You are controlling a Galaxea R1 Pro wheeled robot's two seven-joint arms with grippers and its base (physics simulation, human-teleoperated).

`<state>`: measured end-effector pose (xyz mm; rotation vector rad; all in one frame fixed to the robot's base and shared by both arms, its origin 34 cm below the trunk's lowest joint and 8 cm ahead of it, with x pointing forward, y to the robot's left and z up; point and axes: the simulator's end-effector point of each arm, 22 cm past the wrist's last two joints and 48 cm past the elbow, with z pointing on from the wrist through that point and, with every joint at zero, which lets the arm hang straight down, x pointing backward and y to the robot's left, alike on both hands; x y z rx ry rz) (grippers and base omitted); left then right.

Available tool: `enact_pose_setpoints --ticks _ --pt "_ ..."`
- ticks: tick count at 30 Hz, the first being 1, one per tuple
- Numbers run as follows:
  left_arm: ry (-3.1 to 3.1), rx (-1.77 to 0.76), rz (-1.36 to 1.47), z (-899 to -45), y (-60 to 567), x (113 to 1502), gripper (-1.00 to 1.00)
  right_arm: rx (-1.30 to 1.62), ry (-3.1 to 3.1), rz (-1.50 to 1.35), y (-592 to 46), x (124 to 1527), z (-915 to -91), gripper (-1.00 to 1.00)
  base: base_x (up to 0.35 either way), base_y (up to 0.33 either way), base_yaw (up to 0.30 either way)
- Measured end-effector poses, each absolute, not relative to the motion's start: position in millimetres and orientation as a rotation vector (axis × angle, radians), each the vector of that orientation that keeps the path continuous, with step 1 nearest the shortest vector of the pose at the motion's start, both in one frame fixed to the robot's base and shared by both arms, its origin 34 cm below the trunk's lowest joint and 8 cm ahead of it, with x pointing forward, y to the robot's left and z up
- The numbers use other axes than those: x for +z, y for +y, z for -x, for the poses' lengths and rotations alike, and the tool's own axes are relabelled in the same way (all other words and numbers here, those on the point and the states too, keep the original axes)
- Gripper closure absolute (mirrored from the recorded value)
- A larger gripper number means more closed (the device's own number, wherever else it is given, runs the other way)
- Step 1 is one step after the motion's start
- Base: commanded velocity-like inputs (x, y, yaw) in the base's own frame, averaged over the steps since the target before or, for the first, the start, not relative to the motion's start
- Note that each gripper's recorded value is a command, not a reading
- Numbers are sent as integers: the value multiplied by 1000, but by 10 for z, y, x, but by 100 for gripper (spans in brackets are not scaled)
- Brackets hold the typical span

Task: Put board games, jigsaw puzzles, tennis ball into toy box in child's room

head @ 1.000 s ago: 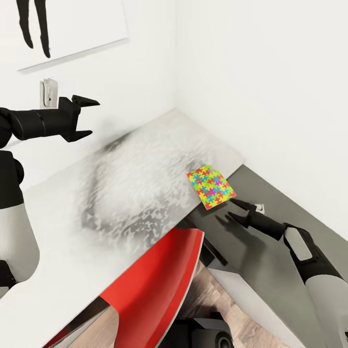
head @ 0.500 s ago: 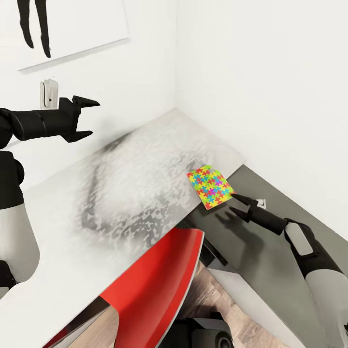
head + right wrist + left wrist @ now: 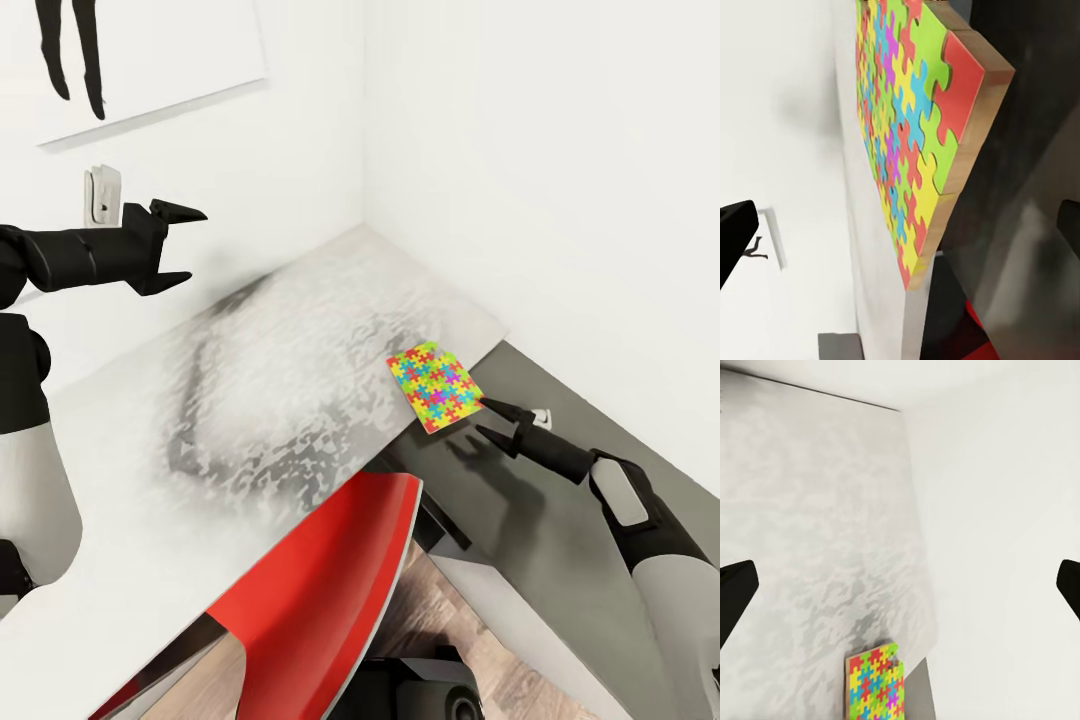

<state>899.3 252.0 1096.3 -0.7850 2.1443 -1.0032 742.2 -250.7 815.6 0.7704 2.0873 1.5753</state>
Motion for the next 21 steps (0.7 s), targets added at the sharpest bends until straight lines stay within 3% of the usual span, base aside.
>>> enact_pose_setpoints --ticks 21 --pt "2145 -1002 785 -8991 2520 10958 -100 1571 2089 -789 -2535 8117 -7409 -100 0 0 0"
